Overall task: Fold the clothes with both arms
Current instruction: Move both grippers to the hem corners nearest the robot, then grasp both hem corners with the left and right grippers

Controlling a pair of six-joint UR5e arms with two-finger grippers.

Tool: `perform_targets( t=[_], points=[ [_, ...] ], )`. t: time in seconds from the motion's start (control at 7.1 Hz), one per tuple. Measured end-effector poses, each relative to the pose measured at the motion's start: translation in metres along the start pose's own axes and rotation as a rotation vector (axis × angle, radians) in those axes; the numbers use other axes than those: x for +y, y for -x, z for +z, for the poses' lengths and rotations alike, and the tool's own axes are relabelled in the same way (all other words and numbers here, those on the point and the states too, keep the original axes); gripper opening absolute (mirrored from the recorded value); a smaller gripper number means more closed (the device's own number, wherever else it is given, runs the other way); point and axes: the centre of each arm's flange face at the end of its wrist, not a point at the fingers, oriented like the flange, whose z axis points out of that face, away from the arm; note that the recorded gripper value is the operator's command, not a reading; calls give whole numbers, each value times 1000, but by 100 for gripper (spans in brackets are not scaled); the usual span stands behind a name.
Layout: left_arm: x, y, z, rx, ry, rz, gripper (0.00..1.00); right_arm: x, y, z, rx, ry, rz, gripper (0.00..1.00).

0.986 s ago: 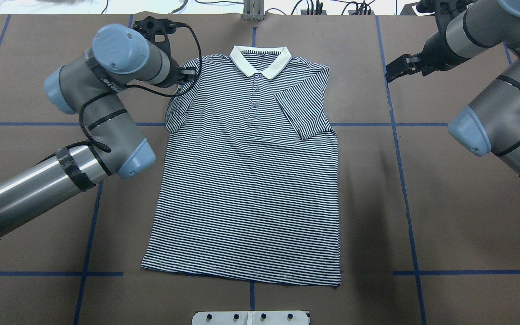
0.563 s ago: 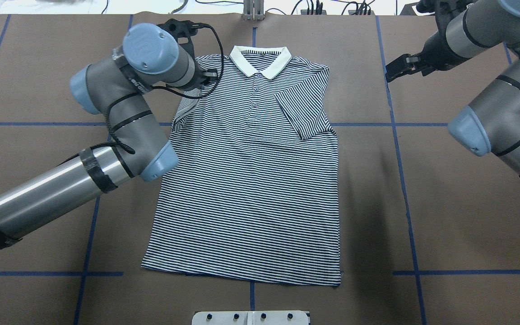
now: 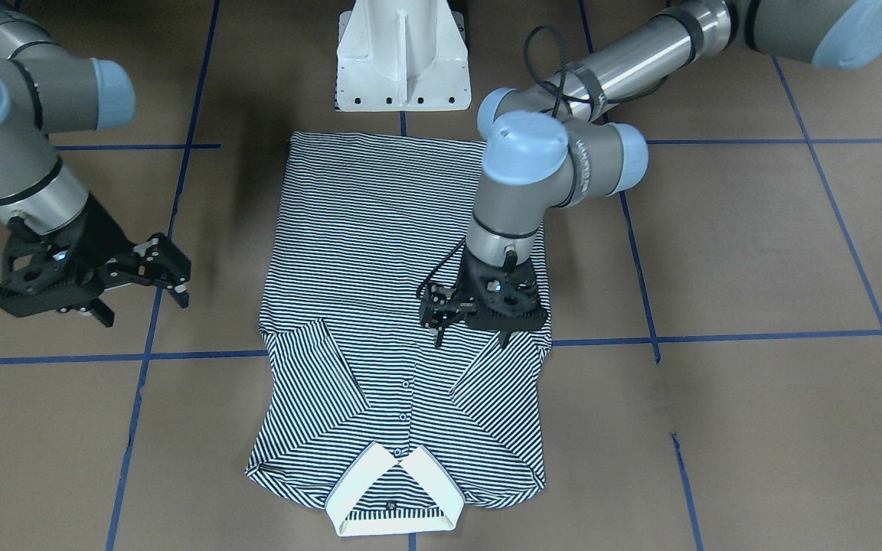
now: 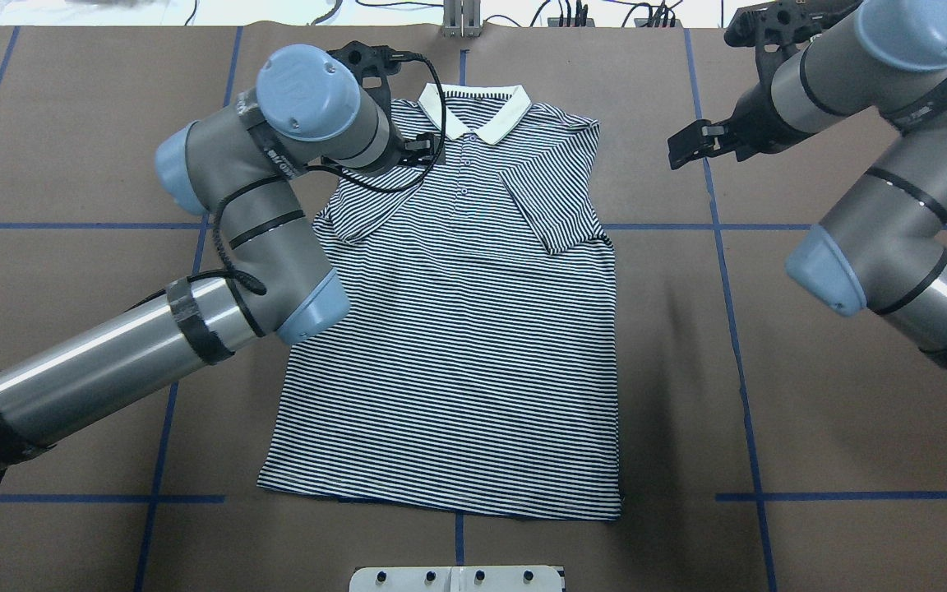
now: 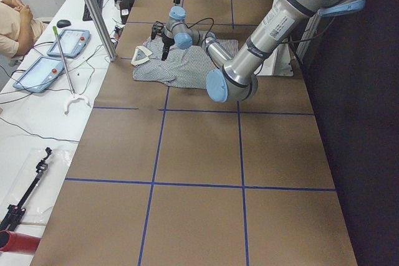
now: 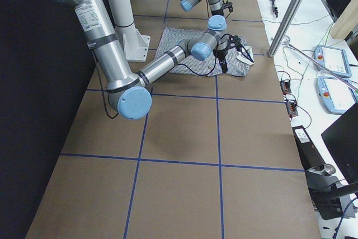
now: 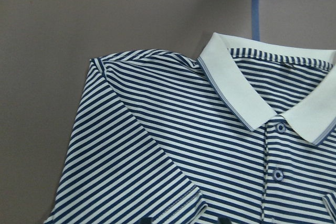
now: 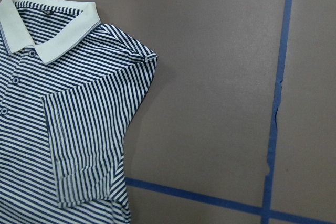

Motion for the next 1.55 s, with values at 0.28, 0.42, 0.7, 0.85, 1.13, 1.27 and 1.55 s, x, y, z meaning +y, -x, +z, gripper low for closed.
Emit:
perform_targets(
  t=[0.28,0.42,0.7,0.85,1.13,1.27,1.55],
  points=[
    [60,35,-50,75,22,44,100,94,67,18,-1,-11,142,90],
    [106,48,-73,108,56,46,100,161,105,26,-3,-22,209,82],
    [196,70,-90,117,142,-1,100,273,163,31,23,-23,326,81],
    [238,77,-84,97,173,-17,88,314,180,31,40,-23,348,81],
    [308,103,-68,42,203,-66,72,353,195,31,51,-27,343,81],
    [332,119,-62,18,215,-81,72,357,196,31,52,-30,341,81],
    [356,131,-60,0,238,-86,71,360,197,31,53,-35,339,82]
  ],
)
